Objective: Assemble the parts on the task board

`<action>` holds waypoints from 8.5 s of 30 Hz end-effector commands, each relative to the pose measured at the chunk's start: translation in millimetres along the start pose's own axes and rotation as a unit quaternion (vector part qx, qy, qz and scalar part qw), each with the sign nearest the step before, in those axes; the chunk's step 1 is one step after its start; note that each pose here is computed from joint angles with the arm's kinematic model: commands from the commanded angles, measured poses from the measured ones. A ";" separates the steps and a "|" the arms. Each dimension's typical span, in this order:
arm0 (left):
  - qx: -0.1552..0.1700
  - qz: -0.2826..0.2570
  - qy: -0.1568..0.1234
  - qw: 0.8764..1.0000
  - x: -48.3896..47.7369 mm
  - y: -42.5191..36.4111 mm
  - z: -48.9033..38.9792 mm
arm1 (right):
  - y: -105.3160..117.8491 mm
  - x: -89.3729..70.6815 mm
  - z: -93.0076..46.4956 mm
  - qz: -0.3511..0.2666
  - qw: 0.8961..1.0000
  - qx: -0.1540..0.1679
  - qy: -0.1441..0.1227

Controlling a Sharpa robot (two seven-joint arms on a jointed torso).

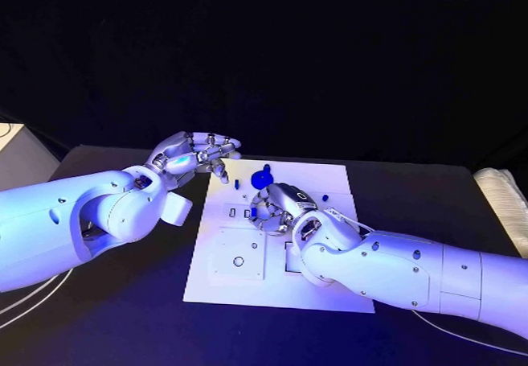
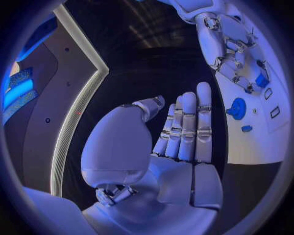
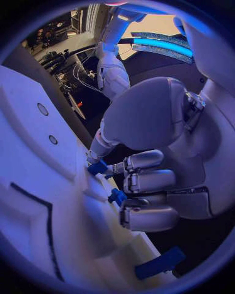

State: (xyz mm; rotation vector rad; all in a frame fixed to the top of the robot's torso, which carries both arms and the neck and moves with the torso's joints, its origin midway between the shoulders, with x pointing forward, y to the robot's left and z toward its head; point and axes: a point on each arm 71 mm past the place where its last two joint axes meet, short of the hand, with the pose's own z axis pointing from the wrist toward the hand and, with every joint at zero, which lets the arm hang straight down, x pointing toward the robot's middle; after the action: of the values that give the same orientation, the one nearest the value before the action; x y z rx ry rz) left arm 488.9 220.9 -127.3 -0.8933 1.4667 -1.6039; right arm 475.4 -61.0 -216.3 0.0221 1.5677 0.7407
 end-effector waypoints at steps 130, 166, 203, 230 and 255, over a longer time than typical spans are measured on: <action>-0.358 0.472 0.149 0.792 41.9 66.8 81.6 | -93.5 -153.9 8.4 0.295 0.949 0.066 -0.090; -0.364 0.460 0.174 0.791 50.0 70.0 81.2 | -91.1 -151.5 10.5 0.291 0.952 0.063 -0.079; -0.357 0.388 0.138 0.838 36.8 64.7 72.0 | -95.1 -150.3 10.5 0.288 0.953 0.068 -0.065; -0.317 0.491 0.086 0.807 39.3 59.5 78.0 | -97.7 -149.9 9.6 0.286 0.954 0.070 -0.061; -0.328 0.517 0.104 0.784 43.1 70.1 70.1 | -99.5 -150.3 9.1 0.285 0.954 0.071 -0.058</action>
State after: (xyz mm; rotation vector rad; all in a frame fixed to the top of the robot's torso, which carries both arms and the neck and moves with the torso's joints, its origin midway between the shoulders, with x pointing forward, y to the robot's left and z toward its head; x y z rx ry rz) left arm 537.8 148.8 -190.5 -0.1105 2.1667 -0.3582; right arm 548.5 -201.1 -128.7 0.6490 1.4988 1.0463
